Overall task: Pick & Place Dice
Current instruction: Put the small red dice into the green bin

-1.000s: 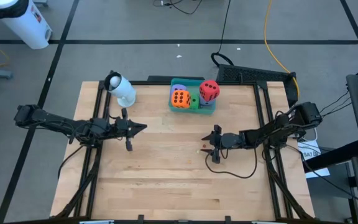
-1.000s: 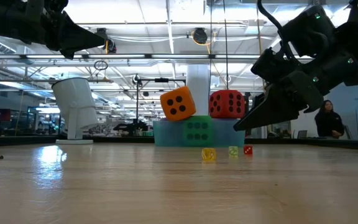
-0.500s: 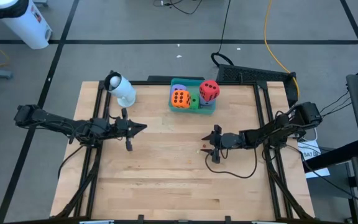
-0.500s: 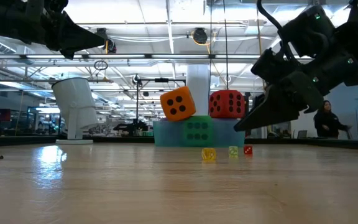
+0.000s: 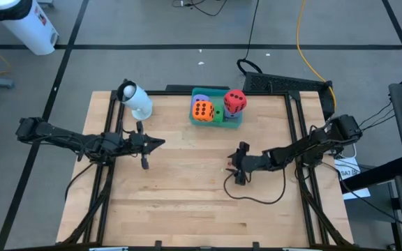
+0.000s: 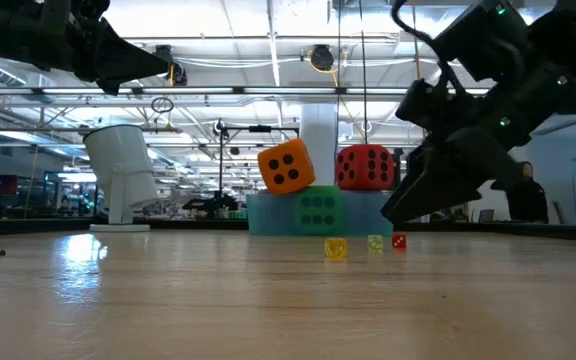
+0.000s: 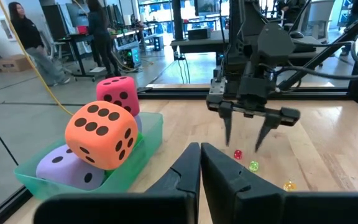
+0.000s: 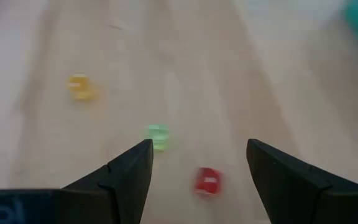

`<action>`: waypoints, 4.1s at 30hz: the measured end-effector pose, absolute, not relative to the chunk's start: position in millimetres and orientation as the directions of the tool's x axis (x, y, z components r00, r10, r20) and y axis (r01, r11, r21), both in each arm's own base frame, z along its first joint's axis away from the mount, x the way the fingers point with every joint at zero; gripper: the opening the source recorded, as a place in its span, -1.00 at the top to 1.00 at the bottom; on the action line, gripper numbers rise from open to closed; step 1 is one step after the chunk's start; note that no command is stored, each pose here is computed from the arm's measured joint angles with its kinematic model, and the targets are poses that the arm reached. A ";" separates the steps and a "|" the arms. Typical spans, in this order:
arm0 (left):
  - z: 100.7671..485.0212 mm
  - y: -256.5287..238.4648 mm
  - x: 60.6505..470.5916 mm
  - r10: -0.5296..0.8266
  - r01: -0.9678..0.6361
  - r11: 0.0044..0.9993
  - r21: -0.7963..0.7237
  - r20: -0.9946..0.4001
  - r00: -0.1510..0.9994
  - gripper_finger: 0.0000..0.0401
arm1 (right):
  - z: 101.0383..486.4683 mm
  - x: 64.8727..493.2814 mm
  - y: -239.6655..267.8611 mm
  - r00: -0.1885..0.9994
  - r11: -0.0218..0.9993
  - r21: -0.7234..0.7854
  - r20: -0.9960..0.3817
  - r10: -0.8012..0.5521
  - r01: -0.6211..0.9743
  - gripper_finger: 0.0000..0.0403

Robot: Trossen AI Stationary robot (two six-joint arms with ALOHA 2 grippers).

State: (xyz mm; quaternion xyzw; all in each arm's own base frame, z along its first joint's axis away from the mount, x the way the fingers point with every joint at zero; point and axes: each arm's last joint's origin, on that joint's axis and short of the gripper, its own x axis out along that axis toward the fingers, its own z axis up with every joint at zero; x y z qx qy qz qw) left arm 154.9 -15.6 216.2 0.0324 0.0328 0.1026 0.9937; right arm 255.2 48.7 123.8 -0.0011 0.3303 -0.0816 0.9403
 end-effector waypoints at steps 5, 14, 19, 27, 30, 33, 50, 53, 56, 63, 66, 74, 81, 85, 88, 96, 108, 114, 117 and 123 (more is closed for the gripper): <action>215.8 -15.6 154.9 0.206 -0.202 0.977 0.073 -0.063 0.976 0.87 | 123.3 254.4 48.2 0.754 0.978 -0.061 -0.628 -0.194 0.201 -0.25; 215.0 -15.6 154.9 0.206 -0.201 0.977 0.076 -0.070 0.976 0.87 | 118.7 251.4 45.0 0.714 0.978 0.025 -0.688 -0.134 0.208 -0.25; 215.2 -15.6 154.9 0.206 -0.201 0.977 0.075 -0.069 0.976 0.87 | 118.3 251.7 40.1 0.706 0.970 0.028 -0.691 -0.156 0.241 -0.25; 215.2 -15.6 154.9 0.206 -0.201 0.977 0.075 -0.069 0.976 0.87 | 110.7 244.7 32.5 0.676 0.954 0.046 -0.716 -0.175 0.296 -0.25; 215.2 -15.6 154.9 0.206 -0.201 0.977 0.075 -0.068 0.976 0.87 | 108.9 243.0 30.4 0.685 0.950 0.058 -0.707 -0.177 0.306 -0.25; 215.2 -15.6 154.9 0.206 -0.201 0.977 0.075 -0.068 0.976 0.87 | 108.5 242.7 29.0 0.687 0.946 0.069 -0.704 -0.180 0.318 -0.25; 215.3 -15.6 154.9 0.206 -0.201 0.977 0.074 -0.067 0.976 0.87 | 108.3 243.1 23.8 0.681 0.934 0.079 -0.706 -0.195 0.349 -0.24; 215.3 -15.6 154.9 0.206 -0.201 0.977 0.074 -0.067 0.976 0.87 | 108.3 243.1 23.8 0.681 0.931 0.085 -0.705 -0.196 0.355 -0.18; 215.3 -15.6 154.9 0.206 -0.201 0.977 0.074 -0.067 0.976 0.87 | 108.2 242.9 23.7 0.680 0.931 0.084 -0.706 -0.197 0.356 -0.09; 215.3 -15.6 154.9 0.206 -0.201 0.977 0.074 -0.067 0.976 0.87 | 108.1 242.8 23.7 0.680 0.933 0.078 -0.706 -0.197 0.351 0.09; 215.3 -15.6 154.9 0.206 -0.201 0.977 0.074 -0.067 0.976 0.87 | 108.1 242.8 23.7 0.680 0.934 0.076 -0.707 -0.196 0.349 0.15; 215.3 -15.6 154.9 0.206 -0.201 0.977 0.074 -0.068 0.976 0.87 | 108.0 242.8 23.7 0.680 0.939 0.064 -0.707 -0.196 0.337 0.26; 215.3 -15.6 154.8 0.206 -0.201 0.977 0.075 -0.067 0.976 0.87 | 108.1 242.2 28.2 0.683 0.964 -0.024 -0.701 -0.206 0.266 0.17; 215.3 -15.6 154.9 0.206 -0.201 0.977 0.075 -0.068 0.976 0.87 | 108.9 242.3 31.1 0.690 0.974 -0.141 -0.688 -0.224 0.176 0.00; 215.3 -15.5 154.9 0.207 -0.202 0.977 0.075 -0.068 0.976 0.87 | 110.6 244.2 31.7 0.709 0.976 -0.169 -0.672 -0.214 0.135 -0.09; 215.3 -15.6 154.9 0.207 -0.201 0.976 0.079 -0.068 0.976 0.87 | 112.0 248.4 21.7 0.729 0.993 -0.113 -0.682 -0.057 -0.027 -0.12; 215.2 -15.6 154.9 0.207 -0.199 0.975 0.102 -0.068 0.976 0.87 | 111.6 249.2 -3.3 0.724 1.000 -0.018 -0.690 -0.004 -0.012 0.05; 215.2 -15.6 154.9 0.207 -0.200 0.975 0.101 -0.068 0.976 0.87 | 111.6 249.2 -3.2 0.724 0.998 -0.049 -0.690 -0.003 -0.043 0.10; 215.2 -15.6 154.9 0.207 -0.200 0.975 0.101 -0.068 0.976 0.87 | 109.7 247.2 -3.2 0.720 0.997 -0.056 -0.694 -0.003 -0.050 0.12; 215.2 -15.6 154.9 0.207 -0.200 0.975 0.101 -0.068 0.976 0.87 | 105.2 241.3 -3.1 0.736 0.993 -0.088 -0.677 -0.003 -0.077 0.16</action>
